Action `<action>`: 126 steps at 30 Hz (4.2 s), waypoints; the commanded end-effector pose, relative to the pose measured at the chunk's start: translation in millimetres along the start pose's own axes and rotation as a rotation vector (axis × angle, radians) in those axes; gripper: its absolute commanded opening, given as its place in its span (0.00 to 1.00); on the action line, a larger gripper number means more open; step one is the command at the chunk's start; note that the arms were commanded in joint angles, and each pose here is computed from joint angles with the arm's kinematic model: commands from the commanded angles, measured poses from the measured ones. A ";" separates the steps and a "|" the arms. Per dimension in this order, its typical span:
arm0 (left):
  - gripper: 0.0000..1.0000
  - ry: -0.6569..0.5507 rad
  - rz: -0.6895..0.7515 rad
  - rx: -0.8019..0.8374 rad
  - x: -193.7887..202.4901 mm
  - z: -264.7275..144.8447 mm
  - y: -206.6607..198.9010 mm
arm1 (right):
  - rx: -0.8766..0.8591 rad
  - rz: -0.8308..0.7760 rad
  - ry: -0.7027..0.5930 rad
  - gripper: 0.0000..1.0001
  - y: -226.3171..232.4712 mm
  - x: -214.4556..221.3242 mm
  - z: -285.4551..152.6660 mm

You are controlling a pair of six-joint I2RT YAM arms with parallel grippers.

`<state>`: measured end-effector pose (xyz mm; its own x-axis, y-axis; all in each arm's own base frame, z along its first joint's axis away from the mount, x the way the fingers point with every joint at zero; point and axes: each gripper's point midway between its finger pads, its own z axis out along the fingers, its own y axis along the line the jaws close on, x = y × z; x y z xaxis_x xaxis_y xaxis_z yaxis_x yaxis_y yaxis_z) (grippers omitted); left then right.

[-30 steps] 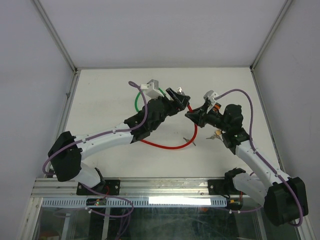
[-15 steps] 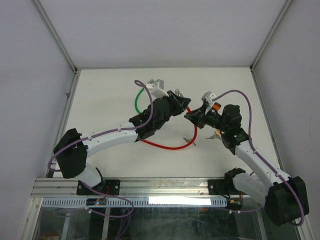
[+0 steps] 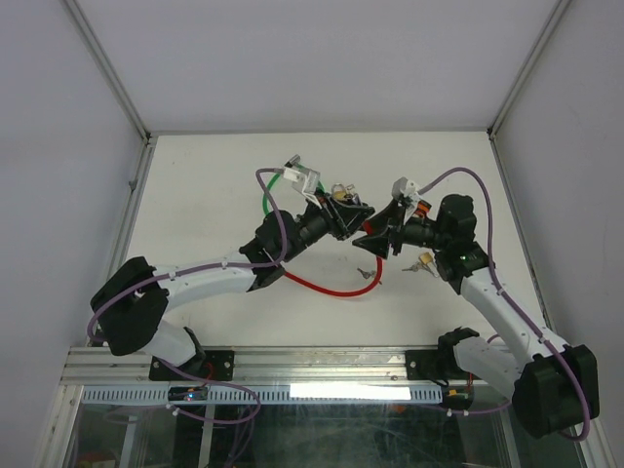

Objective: Lock with the key
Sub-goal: Lock the lock.

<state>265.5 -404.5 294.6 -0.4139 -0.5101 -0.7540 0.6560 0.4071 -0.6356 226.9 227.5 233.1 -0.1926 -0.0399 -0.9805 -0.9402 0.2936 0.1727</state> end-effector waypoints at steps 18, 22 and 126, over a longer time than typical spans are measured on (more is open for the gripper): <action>0.00 -0.091 0.229 0.689 -37.8 -44.9 -69.2 | -0.395 0.182 0.000 0.53 56.2 -31.8 -2.6; 0.00 -0.073 0.224 0.699 -34.1 -43.8 -66.8 | -0.414 0.158 -0.007 0.52 62.3 -36.2 -3.3; 0.72 -0.387 -1.095 -0.772 63.7 -147.5 216.3 | -0.142 0.149 -0.217 0.00 32.6 -185.2 39.2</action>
<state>274.3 -225.8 64.0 -0.2230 -0.9682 0.1131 -0.5090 0.0167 -0.8606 258.1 289.0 378.0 -0.3940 0.1317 -0.9096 -0.8962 0.1643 0.4120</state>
